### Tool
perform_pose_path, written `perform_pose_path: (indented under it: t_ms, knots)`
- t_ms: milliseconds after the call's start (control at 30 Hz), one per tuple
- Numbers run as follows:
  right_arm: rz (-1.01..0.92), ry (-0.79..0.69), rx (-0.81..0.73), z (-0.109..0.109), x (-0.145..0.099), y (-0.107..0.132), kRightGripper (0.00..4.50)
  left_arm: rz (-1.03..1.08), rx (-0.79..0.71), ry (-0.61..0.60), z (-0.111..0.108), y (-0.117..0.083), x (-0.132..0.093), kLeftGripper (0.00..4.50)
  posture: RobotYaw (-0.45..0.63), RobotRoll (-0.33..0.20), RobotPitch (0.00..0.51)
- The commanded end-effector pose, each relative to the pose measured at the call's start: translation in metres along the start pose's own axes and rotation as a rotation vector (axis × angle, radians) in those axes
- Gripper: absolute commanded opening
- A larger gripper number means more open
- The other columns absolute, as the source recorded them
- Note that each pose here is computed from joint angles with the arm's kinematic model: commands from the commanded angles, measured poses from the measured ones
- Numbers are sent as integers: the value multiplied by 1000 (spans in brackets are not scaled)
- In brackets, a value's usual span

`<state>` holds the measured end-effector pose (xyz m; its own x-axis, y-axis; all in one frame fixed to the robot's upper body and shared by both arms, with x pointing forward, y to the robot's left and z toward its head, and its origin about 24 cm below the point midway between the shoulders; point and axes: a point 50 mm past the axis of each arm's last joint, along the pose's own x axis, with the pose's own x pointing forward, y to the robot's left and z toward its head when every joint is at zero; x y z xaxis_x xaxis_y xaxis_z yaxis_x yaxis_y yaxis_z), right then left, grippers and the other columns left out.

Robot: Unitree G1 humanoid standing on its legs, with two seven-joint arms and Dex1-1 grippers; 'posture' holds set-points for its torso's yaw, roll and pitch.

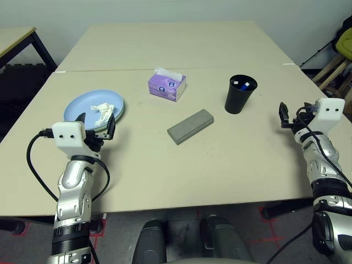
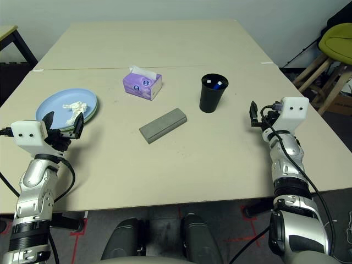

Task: Organize and tidy the items on the table.

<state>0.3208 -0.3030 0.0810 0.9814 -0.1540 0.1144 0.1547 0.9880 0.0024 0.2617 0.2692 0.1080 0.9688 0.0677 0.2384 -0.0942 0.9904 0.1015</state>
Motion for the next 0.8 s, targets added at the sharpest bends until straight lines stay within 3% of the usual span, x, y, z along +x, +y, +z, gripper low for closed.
perform_pose_path:
  t_ms: [33,200,800]
  knots:
    - [-35,14,38,-13,-10,-9,4422,35,-58,12,-1,3,1,4500,56,0,47]
    - [-11,19,93,-19,-14,-9,4422,39,-80,15,1,3,2,4500,57,0,42]
    - [43,23,62,-22,-19,-9,4422,36,-89,-2,12,2,4,4500,59,0,38]
